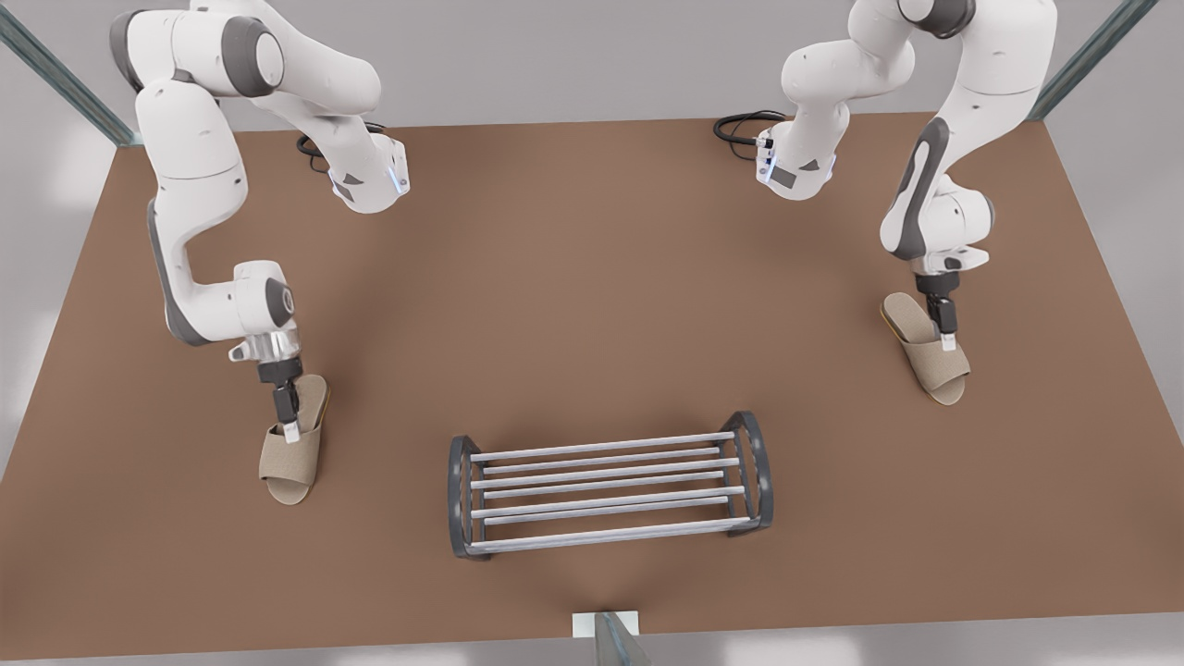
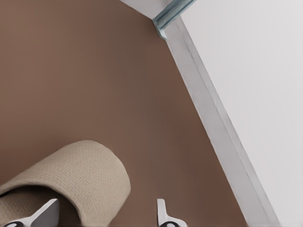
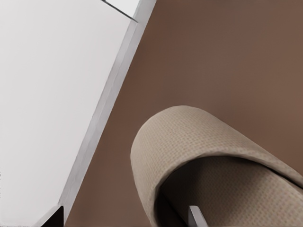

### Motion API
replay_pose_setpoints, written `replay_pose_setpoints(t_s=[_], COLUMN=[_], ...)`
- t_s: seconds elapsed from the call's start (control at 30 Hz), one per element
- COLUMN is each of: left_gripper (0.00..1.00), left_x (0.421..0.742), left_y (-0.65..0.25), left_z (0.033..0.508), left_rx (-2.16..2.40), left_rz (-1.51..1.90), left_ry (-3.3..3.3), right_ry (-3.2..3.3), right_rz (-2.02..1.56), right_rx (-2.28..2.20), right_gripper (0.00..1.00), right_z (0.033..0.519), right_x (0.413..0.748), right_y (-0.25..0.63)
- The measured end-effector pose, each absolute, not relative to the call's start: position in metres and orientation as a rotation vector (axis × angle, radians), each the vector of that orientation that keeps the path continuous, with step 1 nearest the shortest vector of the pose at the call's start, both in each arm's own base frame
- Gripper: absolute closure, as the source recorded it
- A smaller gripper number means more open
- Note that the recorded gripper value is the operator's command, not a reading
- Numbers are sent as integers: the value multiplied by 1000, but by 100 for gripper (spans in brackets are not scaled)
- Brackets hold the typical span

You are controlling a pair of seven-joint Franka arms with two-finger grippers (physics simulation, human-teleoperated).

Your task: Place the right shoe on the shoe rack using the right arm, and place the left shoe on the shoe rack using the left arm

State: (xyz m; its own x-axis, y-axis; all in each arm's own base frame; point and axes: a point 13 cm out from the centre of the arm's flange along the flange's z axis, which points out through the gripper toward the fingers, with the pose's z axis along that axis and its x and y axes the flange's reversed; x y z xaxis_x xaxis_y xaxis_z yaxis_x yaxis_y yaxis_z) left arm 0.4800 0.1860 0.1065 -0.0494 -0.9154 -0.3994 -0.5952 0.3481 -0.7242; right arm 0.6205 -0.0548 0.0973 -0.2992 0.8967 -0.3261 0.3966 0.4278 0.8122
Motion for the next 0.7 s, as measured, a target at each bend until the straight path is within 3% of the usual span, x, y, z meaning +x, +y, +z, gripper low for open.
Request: replay_pose_setpoints(t_s=[0.2,0.63,0.67,0.7], left_gripper=[0,0,0,1], left_x=[473,513,515,516], left_y=[188,208,210,211], left_z=[92,82,82,82], left_rx=[-1482,-1628,-1636,-1643], left_rz=[-504,-595,-600,-604], left_ry=[1702,1568,1559,1551], right_ry=[1893,1909,1903,1899], right_rz=[676,502,493,484], right_rx=[836,501,481,462], right_gripper=[2,2,2,10], right_z=[100,80,82,84], right_x=[637,657,661,663], right_y=[-60,-62,-62,-62])
